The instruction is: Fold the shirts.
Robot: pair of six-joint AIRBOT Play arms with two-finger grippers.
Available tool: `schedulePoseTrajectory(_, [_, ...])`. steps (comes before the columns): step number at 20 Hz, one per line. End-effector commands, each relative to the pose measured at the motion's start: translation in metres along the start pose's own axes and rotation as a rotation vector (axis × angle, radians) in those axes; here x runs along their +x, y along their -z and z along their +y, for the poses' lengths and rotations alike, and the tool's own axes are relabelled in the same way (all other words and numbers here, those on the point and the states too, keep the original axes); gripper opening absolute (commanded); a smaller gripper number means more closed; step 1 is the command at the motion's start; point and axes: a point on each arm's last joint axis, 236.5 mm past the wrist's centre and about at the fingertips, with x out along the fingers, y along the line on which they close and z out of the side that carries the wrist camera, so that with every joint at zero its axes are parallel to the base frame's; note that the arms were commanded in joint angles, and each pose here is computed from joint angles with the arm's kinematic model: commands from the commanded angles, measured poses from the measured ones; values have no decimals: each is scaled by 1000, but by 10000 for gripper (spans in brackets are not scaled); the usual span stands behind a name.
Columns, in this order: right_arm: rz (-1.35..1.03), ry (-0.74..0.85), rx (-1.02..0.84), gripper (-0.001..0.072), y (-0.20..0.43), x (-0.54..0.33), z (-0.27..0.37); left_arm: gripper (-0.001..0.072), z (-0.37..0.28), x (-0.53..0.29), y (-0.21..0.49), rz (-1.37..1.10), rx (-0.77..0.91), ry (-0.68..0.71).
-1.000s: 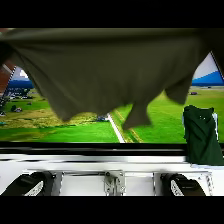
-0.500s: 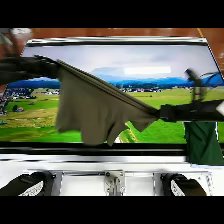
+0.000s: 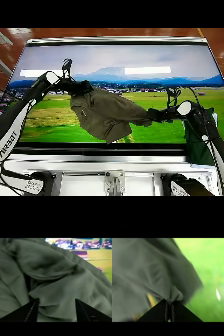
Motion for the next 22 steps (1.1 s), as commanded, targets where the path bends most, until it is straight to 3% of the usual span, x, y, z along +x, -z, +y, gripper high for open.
schedulePoseTrajectory(1, [-20,-4,18,65,-5,11,-1,540,23,-20,19,154,-15,7])
schedulePoseTrajectory(4, [11,-1,5,65,2,11,-2,558,61,-104,15,165,-21,-54])
schedulePoseTrajectory(6, [15,-2,5,66,3,11,-2,676,73,-140,52,260,-50,-51])
schedulePoseTrajectory(7, [15,-2,5,66,3,11,-2,676,80,-145,79,309,-83,-50])
schedulePoseTrajectory(9, [14,-2,5,66,3,11,-2,676,85,-130,135,361,-165,-33])
schedulePoseTrajectory(14, [19,-8,10,66,4,11,0,676,31,-55,251,413,-391,205])
schedulePoseTrajectory(22, [20,-8,10,66,4,11,0,675,5,3,257,270,-417,163])
